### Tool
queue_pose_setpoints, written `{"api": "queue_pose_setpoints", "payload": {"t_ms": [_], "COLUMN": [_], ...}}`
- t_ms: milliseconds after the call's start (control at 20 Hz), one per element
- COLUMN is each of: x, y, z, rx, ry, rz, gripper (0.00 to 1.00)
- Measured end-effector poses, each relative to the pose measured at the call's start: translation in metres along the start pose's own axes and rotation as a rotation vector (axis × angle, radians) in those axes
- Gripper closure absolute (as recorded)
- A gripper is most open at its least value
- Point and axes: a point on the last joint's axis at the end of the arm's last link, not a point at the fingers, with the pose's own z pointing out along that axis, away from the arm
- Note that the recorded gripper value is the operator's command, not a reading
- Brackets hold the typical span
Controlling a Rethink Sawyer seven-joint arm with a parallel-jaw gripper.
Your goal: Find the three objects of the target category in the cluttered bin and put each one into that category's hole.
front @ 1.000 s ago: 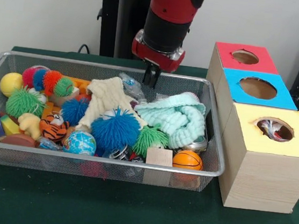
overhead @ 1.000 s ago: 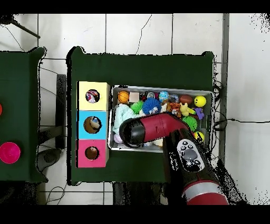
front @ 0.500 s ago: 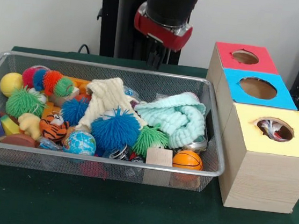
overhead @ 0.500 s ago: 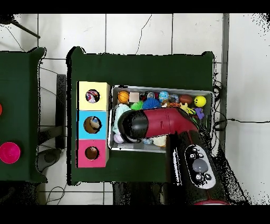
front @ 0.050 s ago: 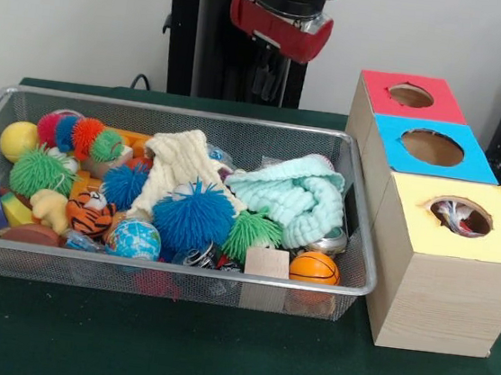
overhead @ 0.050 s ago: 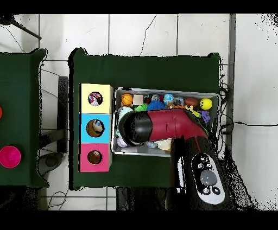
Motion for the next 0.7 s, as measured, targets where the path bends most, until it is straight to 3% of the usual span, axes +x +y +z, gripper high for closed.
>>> {"api": "queue_pose_setpoints", "payload": {"t_ms": [150, 700], "x": [0.000, -0.005], "y": [0.003, 0.024], "z": [0.008, 0.076], "rx": [0.004, -0.023], "ry": [0.009, 0.030], "rz": [-0.003, -0.014], "gripper": [1.00, 1.00]}}
